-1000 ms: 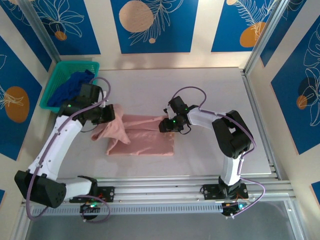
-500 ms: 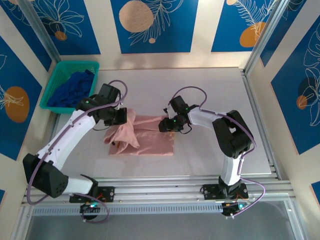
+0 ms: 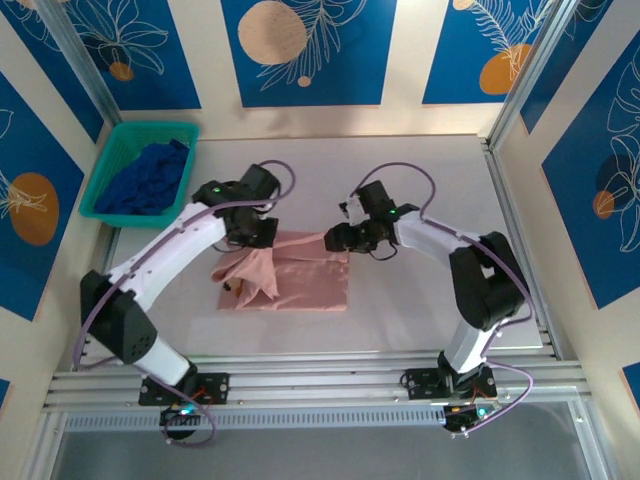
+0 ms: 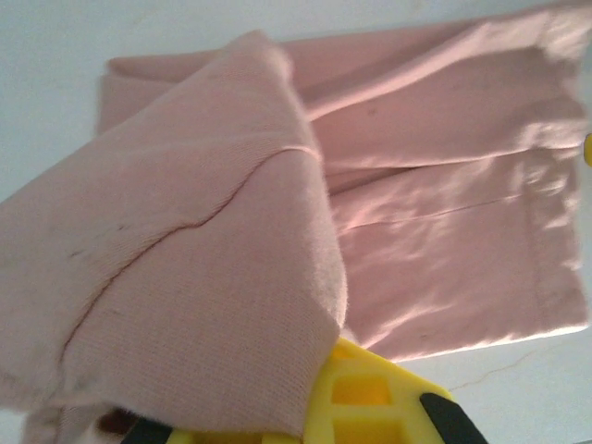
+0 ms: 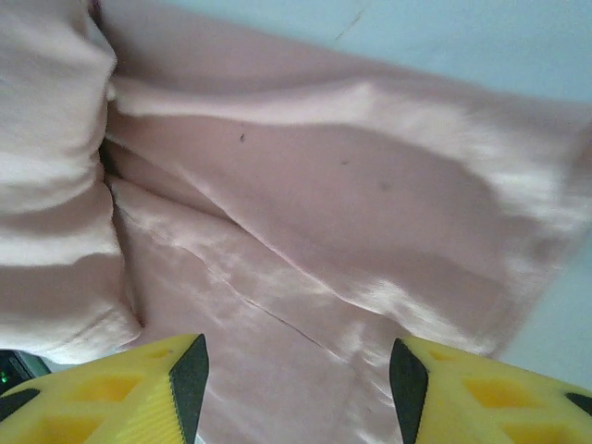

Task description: Fold the inside-out t-shirt

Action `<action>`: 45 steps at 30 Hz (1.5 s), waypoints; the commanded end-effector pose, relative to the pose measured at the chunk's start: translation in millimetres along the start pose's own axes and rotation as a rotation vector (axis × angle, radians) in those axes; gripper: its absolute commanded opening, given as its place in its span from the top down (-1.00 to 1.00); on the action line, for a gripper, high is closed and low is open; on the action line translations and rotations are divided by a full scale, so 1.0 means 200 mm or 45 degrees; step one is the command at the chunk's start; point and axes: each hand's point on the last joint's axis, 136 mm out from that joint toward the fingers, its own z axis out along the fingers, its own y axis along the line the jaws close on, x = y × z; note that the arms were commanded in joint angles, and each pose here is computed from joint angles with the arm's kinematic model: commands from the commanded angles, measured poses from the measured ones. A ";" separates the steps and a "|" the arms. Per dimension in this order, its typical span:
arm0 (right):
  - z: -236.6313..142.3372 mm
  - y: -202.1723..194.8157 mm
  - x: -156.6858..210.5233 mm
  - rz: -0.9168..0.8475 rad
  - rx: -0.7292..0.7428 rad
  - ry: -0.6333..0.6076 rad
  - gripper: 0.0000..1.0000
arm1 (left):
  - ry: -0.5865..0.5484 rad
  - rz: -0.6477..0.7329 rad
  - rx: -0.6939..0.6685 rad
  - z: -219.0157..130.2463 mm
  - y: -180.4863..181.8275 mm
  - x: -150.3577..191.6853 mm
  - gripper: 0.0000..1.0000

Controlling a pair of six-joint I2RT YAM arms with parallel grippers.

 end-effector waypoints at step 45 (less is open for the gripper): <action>0.20 0.01 -0.20 0.092 0.013 -0.033 0.46 | 0.221 -0.132 0.161 0.47 -0.14 0.56 -0.41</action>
